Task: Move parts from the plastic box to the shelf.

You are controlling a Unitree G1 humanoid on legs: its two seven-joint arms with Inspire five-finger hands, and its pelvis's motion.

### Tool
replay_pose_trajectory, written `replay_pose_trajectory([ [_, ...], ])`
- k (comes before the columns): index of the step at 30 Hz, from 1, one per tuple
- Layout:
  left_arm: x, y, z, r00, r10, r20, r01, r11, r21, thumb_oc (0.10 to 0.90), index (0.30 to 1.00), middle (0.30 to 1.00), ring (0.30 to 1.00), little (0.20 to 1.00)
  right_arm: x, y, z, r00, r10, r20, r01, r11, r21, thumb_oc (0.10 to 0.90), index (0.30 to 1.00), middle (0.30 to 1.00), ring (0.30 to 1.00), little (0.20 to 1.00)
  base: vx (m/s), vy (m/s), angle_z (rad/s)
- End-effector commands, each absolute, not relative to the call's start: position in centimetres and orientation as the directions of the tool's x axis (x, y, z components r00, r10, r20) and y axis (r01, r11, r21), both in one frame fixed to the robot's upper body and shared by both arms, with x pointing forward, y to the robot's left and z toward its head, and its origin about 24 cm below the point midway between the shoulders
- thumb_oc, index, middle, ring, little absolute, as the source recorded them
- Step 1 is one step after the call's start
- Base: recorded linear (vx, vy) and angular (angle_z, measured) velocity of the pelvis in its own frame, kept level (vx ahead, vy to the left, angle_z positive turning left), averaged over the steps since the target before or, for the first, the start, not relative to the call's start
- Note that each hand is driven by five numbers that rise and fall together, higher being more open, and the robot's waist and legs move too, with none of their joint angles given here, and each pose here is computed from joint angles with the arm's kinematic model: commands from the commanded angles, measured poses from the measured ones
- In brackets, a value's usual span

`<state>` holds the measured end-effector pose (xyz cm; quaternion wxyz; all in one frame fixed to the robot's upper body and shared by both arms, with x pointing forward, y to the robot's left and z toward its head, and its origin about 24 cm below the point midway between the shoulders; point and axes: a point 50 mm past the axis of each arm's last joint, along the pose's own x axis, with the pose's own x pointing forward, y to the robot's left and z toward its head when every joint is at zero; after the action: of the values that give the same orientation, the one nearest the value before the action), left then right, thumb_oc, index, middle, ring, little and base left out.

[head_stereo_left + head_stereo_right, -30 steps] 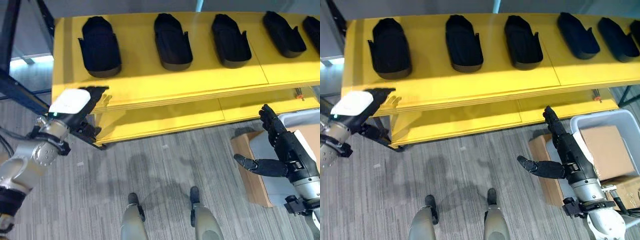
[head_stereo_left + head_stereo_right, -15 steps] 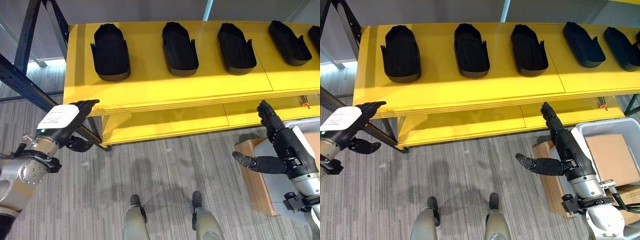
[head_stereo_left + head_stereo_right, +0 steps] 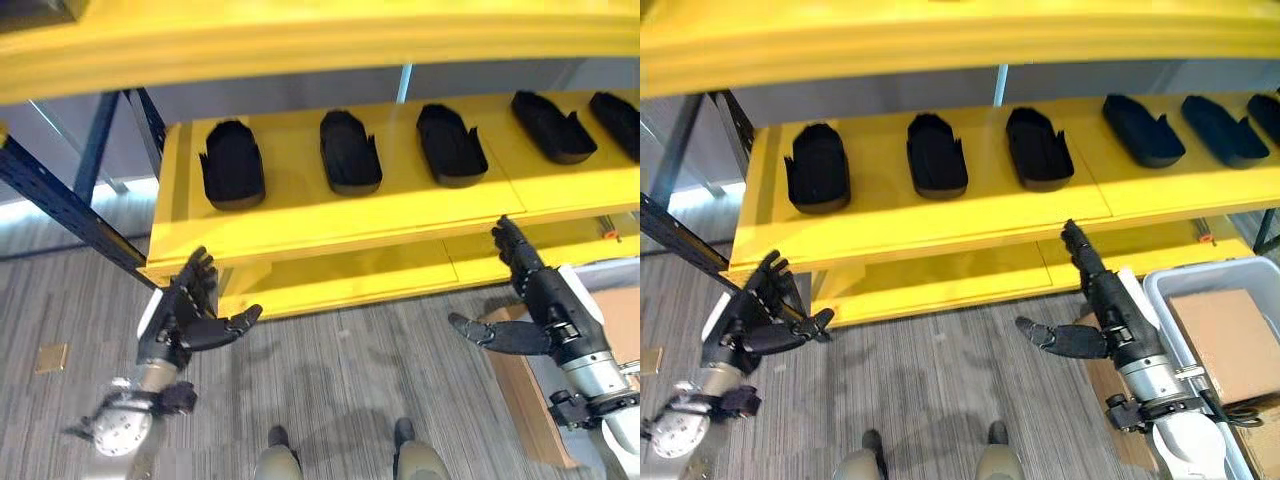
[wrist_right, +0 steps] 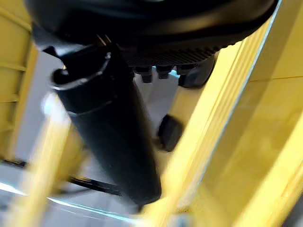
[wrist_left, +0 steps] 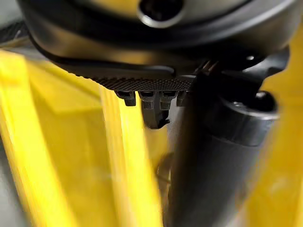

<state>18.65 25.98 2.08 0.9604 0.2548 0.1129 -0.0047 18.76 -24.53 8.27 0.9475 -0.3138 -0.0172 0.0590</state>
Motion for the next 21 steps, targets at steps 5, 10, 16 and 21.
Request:
replay_pose_trajectory([
  [5,16.5,23.7,7.2,0.989,-0.081,0.123,0.117,0.937,-0.33,0.9,1.0,1.0,1.0,1.0,17.8,-23.4,13.9,0.894,0.351,0.28,-0.228,0.892,-0.391,0.9,1.0,1.0,1.0,1.0,-0.05,-0.242,0.16],
  [10,16.4,23.5,6.6,0.99,-0.085,0.11,0.12,0.92,-0.372,0.9,1.0,1.0,1.0,1.0,18.1,-23.5,13.7,0.898,0.347,0.271,-0.228,0.893,-0.388,0.9,1.0,1.0,1.0,1.0,-0.1,-0.132,-0.31],
  [16,16.8,22.3,5.5,0.989,-0.13,0.069,0.147,0.91,-0.388,0.9,1.0,1.0,1.0,1.0,18.2,-23.7,12.2,0.921,0.318,0.225,-0.231,0.911,-0.342,0.9,1.0,1.0,1.0,1.0,-0.07,0.066,-0.06],
  [21,17.1,21.4,4.6,0.988,-0.147,0.046,0.154,0.913,-0.378,0.9,1.0,1.0,1.0,1.0,18.1,-23.7,10.9,0.942,0.271,0.197,-0.21,0.935,-0.285,0.9,1.0,1.0,1.0,1.0,0.03,0.229,0.02],
])
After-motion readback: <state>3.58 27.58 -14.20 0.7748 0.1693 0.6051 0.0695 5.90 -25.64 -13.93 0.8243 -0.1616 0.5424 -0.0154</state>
